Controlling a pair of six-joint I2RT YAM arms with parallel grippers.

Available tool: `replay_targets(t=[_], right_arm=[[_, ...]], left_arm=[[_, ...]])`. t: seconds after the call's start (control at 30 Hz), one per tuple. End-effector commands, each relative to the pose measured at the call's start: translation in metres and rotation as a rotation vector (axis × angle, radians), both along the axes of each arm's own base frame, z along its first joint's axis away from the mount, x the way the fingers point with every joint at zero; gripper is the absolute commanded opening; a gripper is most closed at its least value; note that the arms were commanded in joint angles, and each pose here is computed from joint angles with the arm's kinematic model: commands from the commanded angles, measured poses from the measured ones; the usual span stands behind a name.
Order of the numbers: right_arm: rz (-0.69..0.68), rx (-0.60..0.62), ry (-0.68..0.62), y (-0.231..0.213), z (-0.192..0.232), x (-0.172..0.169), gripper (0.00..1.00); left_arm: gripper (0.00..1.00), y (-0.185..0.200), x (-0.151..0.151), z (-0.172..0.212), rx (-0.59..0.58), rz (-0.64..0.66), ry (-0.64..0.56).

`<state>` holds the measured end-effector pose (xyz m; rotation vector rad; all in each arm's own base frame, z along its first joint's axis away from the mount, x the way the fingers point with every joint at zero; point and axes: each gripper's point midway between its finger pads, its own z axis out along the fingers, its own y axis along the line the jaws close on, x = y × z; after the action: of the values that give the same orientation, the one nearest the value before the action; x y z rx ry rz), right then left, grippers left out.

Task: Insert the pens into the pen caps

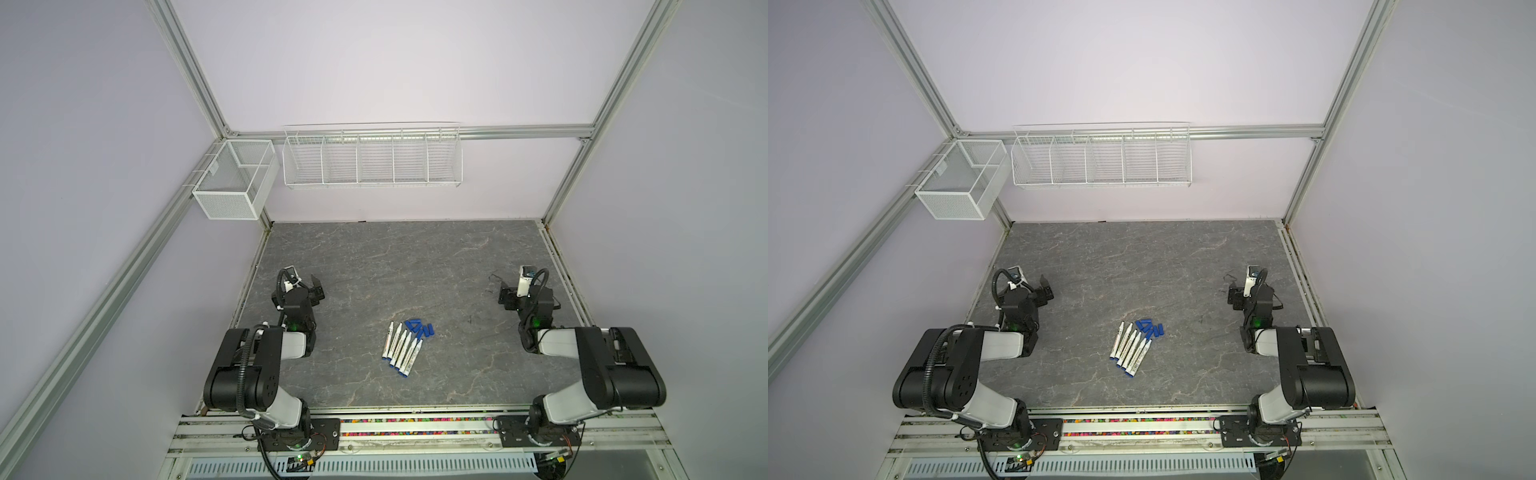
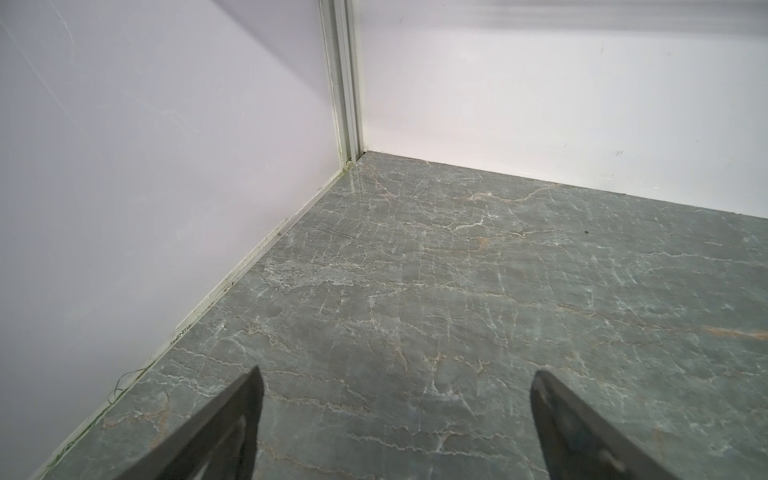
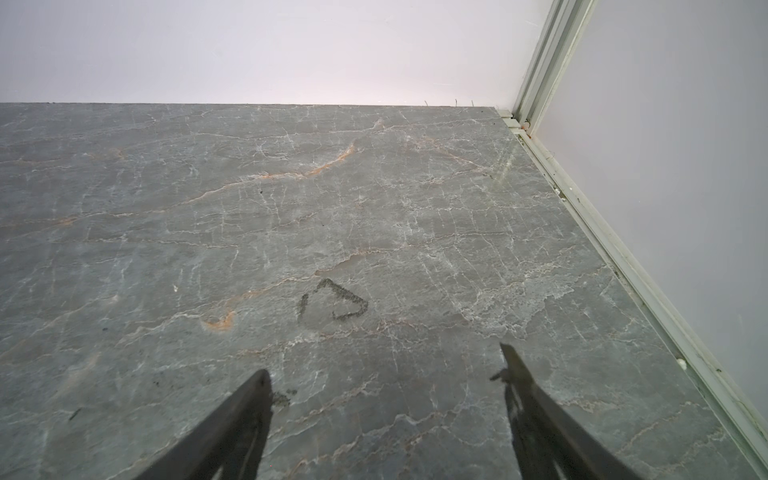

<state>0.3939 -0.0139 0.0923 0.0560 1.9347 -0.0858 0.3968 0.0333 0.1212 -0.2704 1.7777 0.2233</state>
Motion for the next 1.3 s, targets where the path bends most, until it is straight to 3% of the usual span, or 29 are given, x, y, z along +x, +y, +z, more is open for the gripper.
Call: replay_targets(t=[0.0,0.5,0.63,0.7,0.8,0.87,0.97,1.13,1.27], right_arm=[[0.009,-0.014,-0.009,0.001,0.001,0.0,0.88],[0.119,0.032,-0.001,0.012,0.002,0.002,0.88],[0.182,0.046,0.094,0.023,0.019,0.007,0.88],[0.186,0.085,0.123,0.025,0.042,0.014,0.95],[0.188,0.171,0.019,0.038,0.083,0.017,0.99],[0.164,0.205,0.003,0.048,0.103,0.012,0.99],[0.14,0.207,0.024,0.062,0.121,0.002,1.0],[0.208,0.232,0.115,0.088,0.137,-0.009,1.0],[0.172,0.229,0.122,0.085,0.14,-0.004,0.95]], left_arm=[[0.99,0.002,-0.001,-0.001,-0.001,0.012,-0.006],[0.99,-0.002,0.002,0.004,0.006,-0.008,-0.004],[0.99,0.003,0.019,0.047,-0.017,0.048,0.189],[0.99,0.003,0.019,0.065,-0.057,0.078,0.189],[0.99,-0.019,0.015,0.077,-0.128,0.02,0.143],[0.99,-0.037,0.007,0.075,-0.219,0.017,0.172],[0.99,-0.09,-0.015,0.056,-0.311,-0.092,0.263],[0.99,-0.182,-0.077,0.021,-0.374,-0.319,0.404],[0.99,-0.219,-0.119,0.001,-0.401,-0.446,0.511]])
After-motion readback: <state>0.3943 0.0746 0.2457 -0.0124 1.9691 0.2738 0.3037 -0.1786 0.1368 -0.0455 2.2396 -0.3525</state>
